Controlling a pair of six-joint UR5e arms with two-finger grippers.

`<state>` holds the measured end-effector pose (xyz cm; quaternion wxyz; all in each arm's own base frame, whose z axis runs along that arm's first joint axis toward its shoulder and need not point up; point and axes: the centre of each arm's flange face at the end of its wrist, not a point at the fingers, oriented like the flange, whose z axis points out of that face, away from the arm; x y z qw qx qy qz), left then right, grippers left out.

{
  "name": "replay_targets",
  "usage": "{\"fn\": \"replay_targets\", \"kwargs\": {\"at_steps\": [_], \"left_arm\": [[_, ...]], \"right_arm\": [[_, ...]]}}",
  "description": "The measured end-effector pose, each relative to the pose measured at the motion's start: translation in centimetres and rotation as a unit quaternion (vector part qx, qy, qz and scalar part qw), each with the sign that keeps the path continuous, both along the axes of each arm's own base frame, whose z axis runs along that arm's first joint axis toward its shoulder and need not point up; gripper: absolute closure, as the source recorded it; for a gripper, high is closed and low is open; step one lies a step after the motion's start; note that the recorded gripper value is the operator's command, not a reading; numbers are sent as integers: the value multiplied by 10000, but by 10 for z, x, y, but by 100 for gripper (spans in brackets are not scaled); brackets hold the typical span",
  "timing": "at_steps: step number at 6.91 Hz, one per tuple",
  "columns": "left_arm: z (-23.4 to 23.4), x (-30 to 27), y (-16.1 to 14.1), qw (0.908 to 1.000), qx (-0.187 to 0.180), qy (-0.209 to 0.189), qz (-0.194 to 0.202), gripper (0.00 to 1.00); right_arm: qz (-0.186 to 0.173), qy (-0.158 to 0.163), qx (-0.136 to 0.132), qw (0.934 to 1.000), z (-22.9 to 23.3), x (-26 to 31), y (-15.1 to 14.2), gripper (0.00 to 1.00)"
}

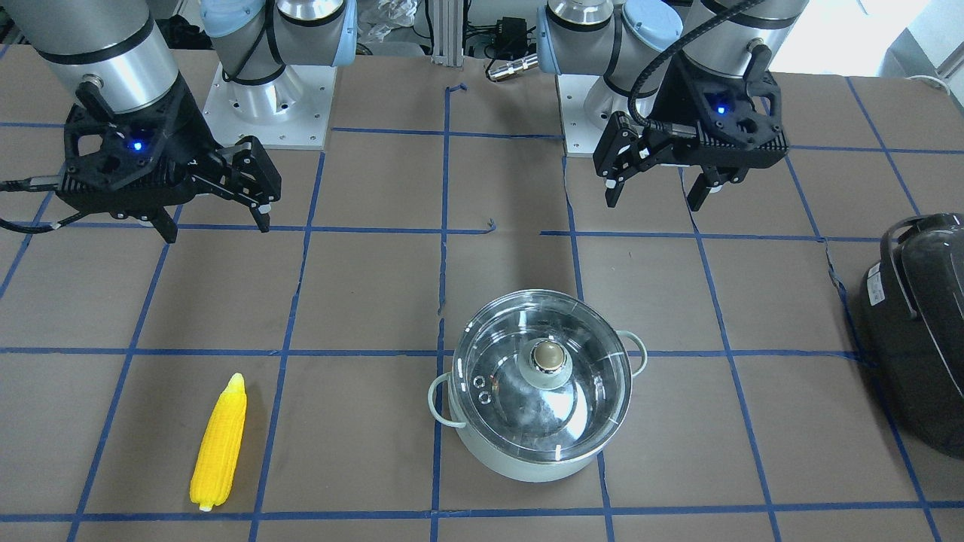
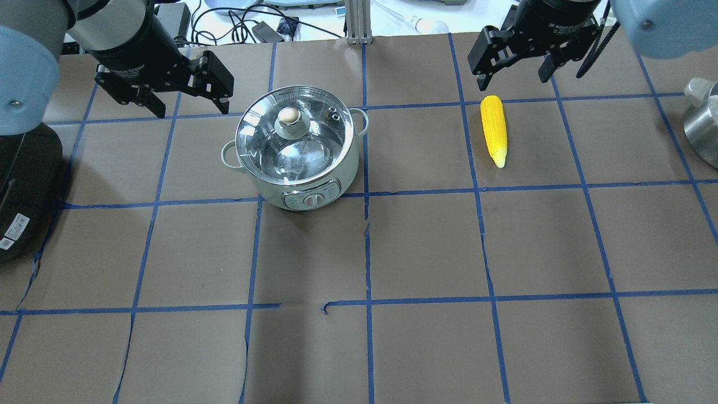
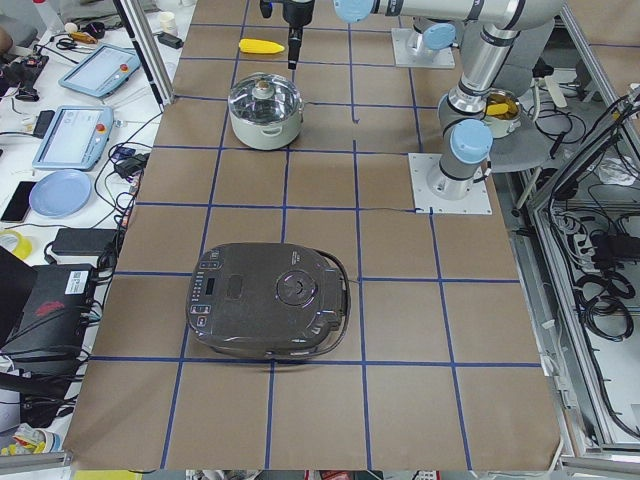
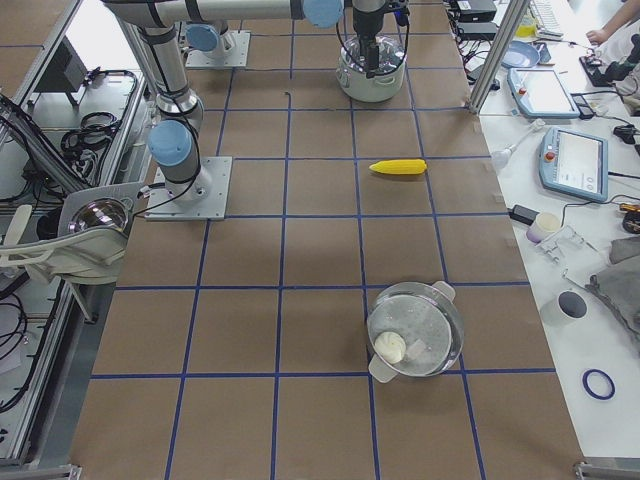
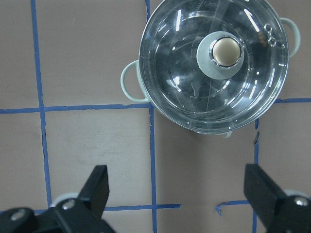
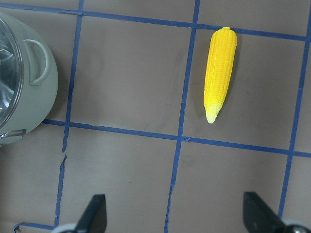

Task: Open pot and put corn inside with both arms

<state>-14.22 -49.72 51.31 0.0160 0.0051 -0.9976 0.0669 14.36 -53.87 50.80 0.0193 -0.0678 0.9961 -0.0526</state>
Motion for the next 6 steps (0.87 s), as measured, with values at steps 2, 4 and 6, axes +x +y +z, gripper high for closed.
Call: {"fn": "replay_targets", "kwargs": {"at_steps": [2, 4, 6], "left_arm": [[-3, 3, -6, 9998, 64, -15, 166, 0], [-12, 2, -34, 9985, 207, 21, 507, 0], [-38, -16, -78, 9982, 312, 31, 512, 0]], "right_arm": [[0, 12, 15, 10000, -1, 0, 0, 0], [-54, 35, 48, 10000, -3, -1, 0, 0], [-32, 49, 82, 9999, -8, -2, -3, 0]]}}
